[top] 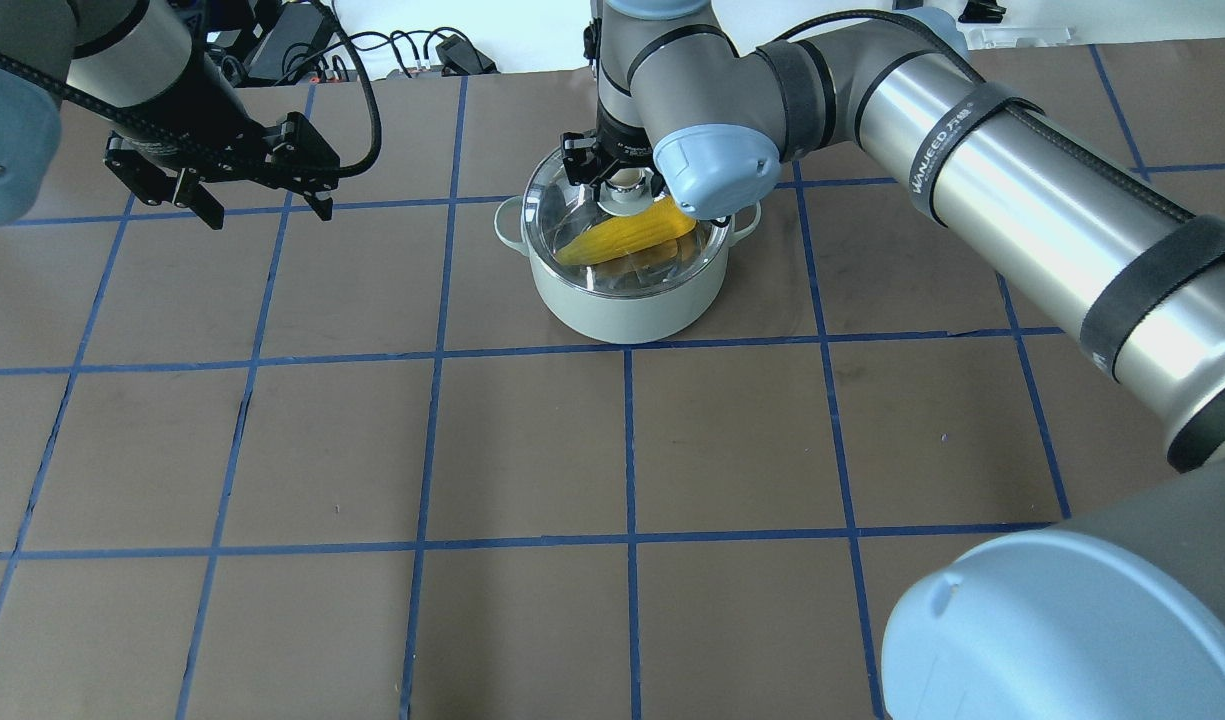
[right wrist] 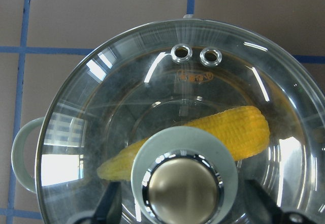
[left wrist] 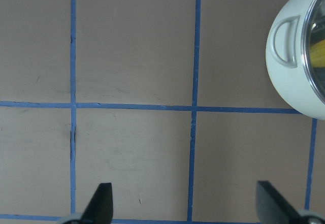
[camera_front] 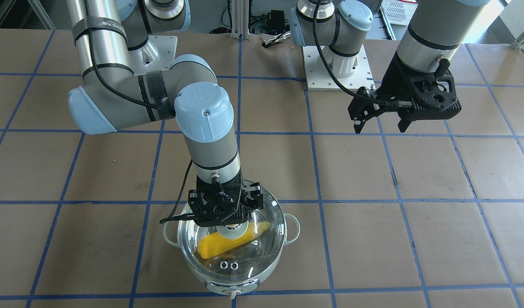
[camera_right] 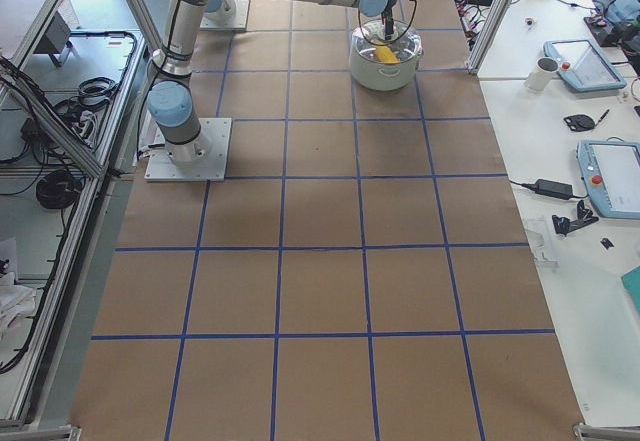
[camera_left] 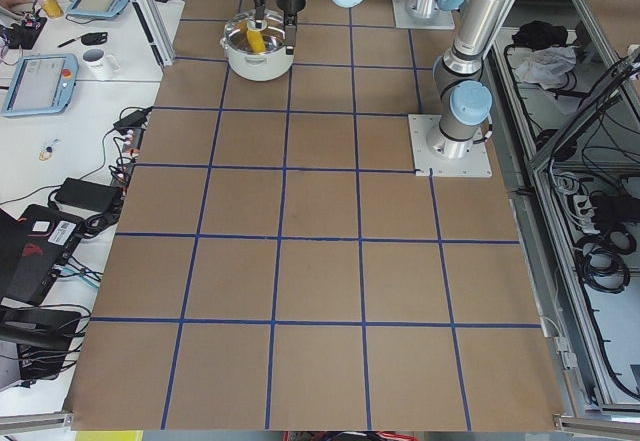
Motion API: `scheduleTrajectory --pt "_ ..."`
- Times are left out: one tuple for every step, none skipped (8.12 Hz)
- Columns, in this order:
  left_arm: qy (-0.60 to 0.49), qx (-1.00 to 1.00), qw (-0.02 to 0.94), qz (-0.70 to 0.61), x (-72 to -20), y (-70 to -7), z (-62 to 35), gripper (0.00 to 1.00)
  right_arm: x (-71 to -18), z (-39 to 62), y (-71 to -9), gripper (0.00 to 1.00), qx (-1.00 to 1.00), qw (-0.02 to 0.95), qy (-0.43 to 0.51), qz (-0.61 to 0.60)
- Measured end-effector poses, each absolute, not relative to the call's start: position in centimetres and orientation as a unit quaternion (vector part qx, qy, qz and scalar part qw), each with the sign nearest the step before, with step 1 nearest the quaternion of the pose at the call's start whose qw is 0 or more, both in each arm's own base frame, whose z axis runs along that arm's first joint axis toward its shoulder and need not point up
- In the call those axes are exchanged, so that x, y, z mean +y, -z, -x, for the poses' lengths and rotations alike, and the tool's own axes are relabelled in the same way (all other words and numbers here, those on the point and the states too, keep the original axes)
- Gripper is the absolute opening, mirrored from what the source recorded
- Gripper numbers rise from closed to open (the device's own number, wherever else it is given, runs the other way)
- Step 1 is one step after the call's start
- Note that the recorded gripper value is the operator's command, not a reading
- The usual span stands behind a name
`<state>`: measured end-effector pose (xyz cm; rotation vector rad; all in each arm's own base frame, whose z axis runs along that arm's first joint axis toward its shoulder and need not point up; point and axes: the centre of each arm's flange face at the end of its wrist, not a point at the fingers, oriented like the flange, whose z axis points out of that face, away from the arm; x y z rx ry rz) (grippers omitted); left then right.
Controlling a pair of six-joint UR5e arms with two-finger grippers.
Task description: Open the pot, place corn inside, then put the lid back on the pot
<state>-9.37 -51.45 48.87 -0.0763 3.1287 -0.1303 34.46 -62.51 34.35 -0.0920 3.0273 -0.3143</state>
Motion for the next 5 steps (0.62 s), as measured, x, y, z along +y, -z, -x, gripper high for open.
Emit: scheduleTrajectory --pt "0.041 0.999 0.005 0.024 -51.4 -48.9 9.4 1.0 -62.4 -34.3 -35.2 1.0 0.992 0.05 0.108 0.03" --pt "0.041 0.999 0.006 0.024 -51.4 -48.9 9.3 1.0 -62.0 -33.8 -37.2 1.0 0.992 0.055 0.114 0.029" --pt "0.041 0.999 0.006 0.024 -51.4 -48.9 9.3 1.0 -61.2 -32.7 -39.6 1.0 0.992 0.054 0.114 0.03" --pt "0.041 0.999 0.006 0.024 -51.4 -48.8 9.3 1.0 -59.8 -30.6 -42.2 1.0 0.993 0.05 0.106 0.03" --pt "0.04 0.999 0.006 0.024 -51.4 -48.8 9.3 1.0 -57.8 -27.5 -44.9 1.0 0.994 0.046 0.097 0.023"
